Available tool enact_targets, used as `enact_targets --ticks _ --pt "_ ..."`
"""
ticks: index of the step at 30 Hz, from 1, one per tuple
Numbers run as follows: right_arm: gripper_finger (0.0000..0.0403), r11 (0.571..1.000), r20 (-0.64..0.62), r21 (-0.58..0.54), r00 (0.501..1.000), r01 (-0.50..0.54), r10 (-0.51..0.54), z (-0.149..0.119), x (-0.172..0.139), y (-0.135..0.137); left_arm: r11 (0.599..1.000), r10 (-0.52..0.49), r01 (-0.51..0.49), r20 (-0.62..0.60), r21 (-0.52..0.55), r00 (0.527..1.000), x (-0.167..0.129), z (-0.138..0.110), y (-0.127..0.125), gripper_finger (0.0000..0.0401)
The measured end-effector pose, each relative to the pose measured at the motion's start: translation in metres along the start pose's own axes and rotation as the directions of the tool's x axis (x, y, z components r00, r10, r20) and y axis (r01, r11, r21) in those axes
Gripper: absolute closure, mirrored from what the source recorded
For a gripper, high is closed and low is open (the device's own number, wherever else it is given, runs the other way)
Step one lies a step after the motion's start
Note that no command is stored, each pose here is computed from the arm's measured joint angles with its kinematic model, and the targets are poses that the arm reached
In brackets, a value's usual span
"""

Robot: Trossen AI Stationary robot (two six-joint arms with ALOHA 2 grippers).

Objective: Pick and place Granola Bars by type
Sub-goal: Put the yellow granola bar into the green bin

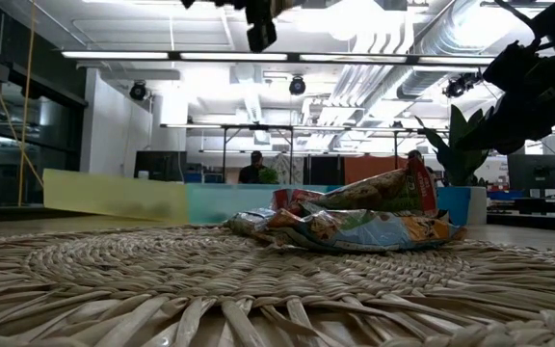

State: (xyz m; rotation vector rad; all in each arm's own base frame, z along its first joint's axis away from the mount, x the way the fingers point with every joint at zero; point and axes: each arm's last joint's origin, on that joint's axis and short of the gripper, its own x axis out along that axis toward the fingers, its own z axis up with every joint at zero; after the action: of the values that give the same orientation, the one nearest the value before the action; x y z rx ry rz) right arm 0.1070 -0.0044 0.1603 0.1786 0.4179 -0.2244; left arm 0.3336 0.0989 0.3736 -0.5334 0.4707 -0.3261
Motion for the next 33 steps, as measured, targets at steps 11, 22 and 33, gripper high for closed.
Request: enact_targets --ticks 11,22,33 --pt "0.0402 1.000 0.000 0.000 1.000 0.000 0.000 0.000 0.000 0.000 0.824 0.562 -0.518 0.215 -0.230 0.799 -0.051 0.018 0.057 0.0291" --pt "0.0402 1.000 0.000 0.000 1.000 0.000 0.000 0.000 0.000 0.000 0.438 0.871 -0.748 0.028 -0.498 0.491 -0.031 -0.005 0.108 0.0291" --pt "0.0402 1.000 0.001 0.000 1.000 0.000 0.000 0.000 0.000 0.000 0.295 0.857 -0.851 -0.274 -0.435 0.437 0.018 -0.053 0.178 0.0291"
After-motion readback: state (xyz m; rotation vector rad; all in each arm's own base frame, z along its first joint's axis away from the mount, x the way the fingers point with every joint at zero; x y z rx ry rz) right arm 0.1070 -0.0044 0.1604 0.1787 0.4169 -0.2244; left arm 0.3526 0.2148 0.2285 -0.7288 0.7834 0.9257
